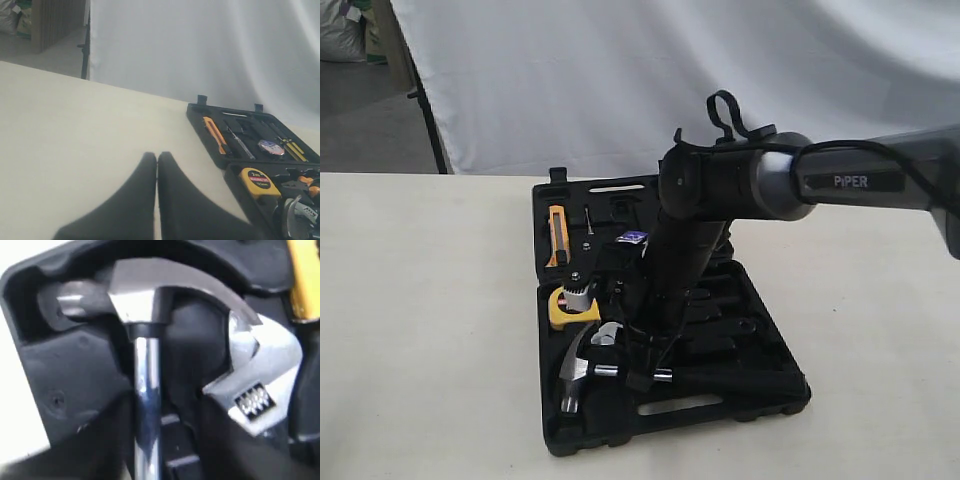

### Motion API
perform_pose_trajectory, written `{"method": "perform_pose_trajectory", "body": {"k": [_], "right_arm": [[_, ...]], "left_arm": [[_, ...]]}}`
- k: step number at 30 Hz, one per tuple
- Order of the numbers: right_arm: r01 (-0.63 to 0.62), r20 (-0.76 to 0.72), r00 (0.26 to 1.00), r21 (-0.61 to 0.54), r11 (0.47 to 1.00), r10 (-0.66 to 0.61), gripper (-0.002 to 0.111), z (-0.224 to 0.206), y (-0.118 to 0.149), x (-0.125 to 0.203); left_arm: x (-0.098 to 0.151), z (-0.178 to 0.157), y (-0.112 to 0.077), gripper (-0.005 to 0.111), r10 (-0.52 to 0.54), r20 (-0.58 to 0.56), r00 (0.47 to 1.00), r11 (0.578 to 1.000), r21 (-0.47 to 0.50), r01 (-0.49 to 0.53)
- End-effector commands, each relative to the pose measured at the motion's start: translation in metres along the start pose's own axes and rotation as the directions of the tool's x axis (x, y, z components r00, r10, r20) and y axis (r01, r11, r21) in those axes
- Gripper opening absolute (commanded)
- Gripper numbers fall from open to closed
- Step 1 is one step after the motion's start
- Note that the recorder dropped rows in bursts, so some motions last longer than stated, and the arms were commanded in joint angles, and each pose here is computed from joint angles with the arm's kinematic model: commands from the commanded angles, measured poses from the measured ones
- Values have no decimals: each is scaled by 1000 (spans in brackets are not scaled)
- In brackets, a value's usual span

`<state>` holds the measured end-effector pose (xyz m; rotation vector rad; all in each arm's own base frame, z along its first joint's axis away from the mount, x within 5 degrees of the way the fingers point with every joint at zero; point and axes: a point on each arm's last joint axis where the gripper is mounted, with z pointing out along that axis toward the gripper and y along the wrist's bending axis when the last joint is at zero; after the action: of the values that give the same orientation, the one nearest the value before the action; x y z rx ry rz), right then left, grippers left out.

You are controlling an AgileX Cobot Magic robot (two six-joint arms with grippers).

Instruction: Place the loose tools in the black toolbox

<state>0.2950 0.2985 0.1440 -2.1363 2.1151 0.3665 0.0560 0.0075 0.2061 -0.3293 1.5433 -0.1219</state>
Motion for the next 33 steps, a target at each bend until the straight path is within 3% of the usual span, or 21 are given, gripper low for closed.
{"method": "perform_pose_trajectory", "body": {"k": [1,9,13,21,31,33], "right_arm": [[64,6,998,10,998,-64,0,4,-2,-1],[314,-5,949,-7,949,-314,1,8,8,-8],[327,-12,945,-10,945,-327,1,8,8,-8],[362,-70,925,-123,924,-372,1,7,16,1],[398,-57,912,-116,910,-407,1,-1,17,-1],[389,-40,918,-120,914,-396,6,-1,18,-2]], "left_arm": [[-2,0,1,1,0,20,1000,1000,-21,1],[-2,0,1,1,0,20,1000,1000,-21,1],[-2,0,1,1,0,20,1000,1000,-21,1],[-2,0,1,1,0,20,1000,1000,-21,1],[-2,0,1,1,0,20,1000,1000,-21,1],[-2,0,1,1,0,20,1000,1000,-21,1]]}}
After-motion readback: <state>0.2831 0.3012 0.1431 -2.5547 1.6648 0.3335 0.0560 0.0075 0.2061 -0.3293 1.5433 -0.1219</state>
